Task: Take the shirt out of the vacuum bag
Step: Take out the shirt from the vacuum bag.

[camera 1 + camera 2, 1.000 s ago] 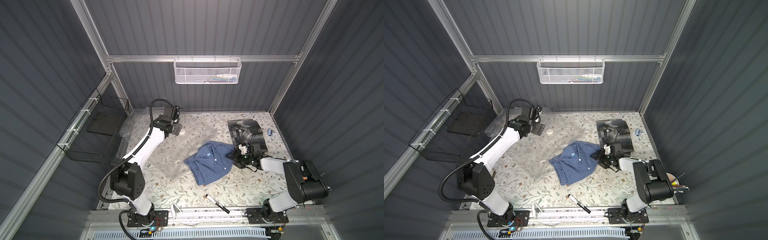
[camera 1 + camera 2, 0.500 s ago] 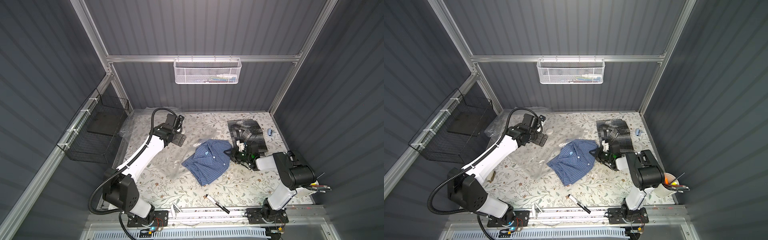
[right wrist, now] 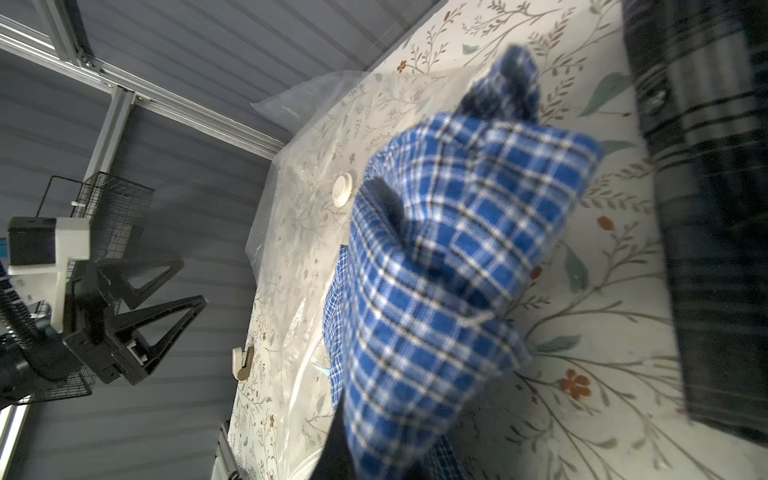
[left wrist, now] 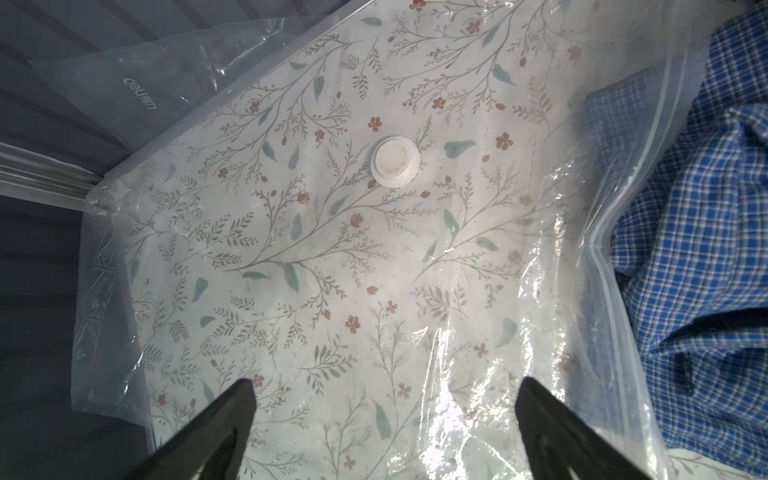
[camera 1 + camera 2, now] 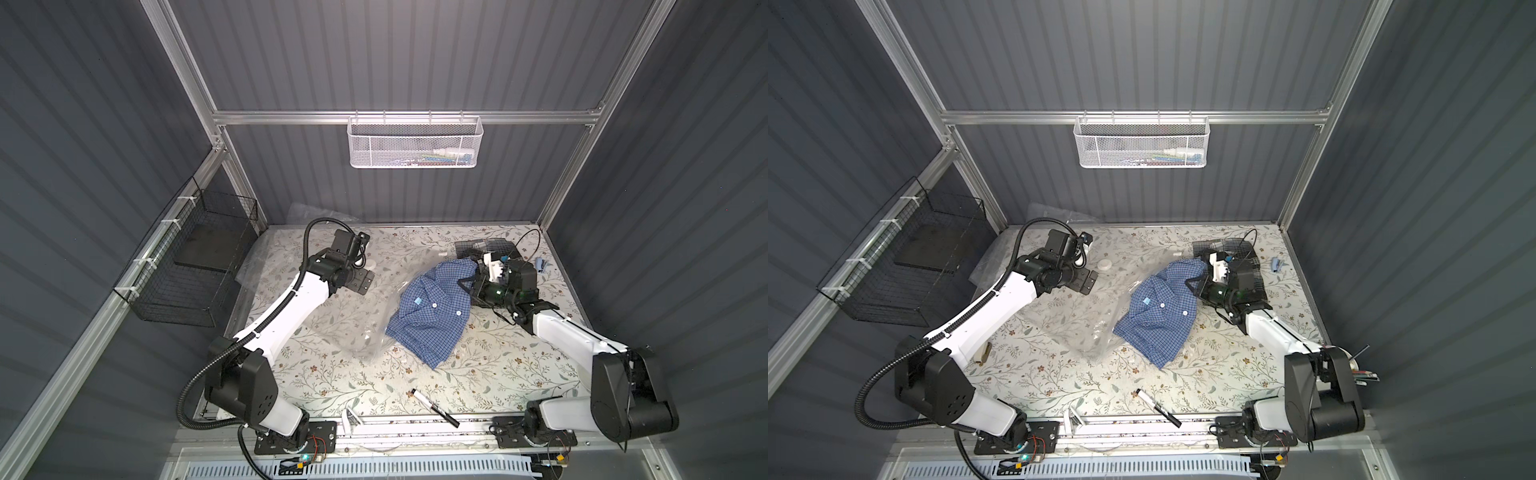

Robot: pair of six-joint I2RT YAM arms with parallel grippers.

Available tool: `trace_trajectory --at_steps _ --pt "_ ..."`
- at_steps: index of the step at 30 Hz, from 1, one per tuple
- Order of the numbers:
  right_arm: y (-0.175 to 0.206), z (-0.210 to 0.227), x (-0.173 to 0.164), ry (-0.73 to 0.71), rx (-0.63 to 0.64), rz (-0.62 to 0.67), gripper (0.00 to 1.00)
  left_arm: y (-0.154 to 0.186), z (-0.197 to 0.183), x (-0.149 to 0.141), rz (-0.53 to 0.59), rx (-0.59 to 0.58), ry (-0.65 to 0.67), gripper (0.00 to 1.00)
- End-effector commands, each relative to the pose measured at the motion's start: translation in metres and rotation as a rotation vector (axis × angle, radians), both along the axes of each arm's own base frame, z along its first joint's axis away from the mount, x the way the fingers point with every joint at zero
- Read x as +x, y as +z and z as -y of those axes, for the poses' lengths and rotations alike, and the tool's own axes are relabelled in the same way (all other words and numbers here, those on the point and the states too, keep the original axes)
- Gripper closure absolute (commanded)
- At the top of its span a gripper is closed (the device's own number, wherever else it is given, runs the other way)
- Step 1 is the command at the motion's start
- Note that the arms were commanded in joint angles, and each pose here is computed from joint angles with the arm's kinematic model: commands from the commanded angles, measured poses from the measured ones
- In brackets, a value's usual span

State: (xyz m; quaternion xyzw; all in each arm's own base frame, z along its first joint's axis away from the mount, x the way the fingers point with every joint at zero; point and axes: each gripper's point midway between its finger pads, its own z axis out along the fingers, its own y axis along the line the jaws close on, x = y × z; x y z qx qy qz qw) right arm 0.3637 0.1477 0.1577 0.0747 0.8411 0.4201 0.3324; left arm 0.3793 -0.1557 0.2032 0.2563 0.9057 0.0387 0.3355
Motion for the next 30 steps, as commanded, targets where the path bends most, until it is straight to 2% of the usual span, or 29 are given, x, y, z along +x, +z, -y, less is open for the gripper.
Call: trace_trajectory --at_steps 1,7,18,22,30 --pt "-0.01 0.013 -0.003 0.023 -0.062 -0.028 1.0 -0.003 0.008 0.0 -0.008 -0.024 -0.018 0.01" --pt "0.009 0.025 0.002 0.042 -0.091 0.006 1.0 -0.019 0.008 0.003 -0.022 -0.013 -0.018 0.01" --pt "0.038 0.064 0.034 -0.005 -0.113 0.025 1.0 -0.094 0.01 0.016 -0.118 0.017 0.021 0.01" --pt "0.048 0.075 0.051 -0.024 -0.117 0.039 1.0 -0.116 0.006 0.026 -0.143 -0.004 0.053 0.01" --pt "0.048 0.094 0.073 -0.029 -0.113 -0.006 1.0 -0.156 -0.003 0.041 -0.2 0.008 0.092 0.02"
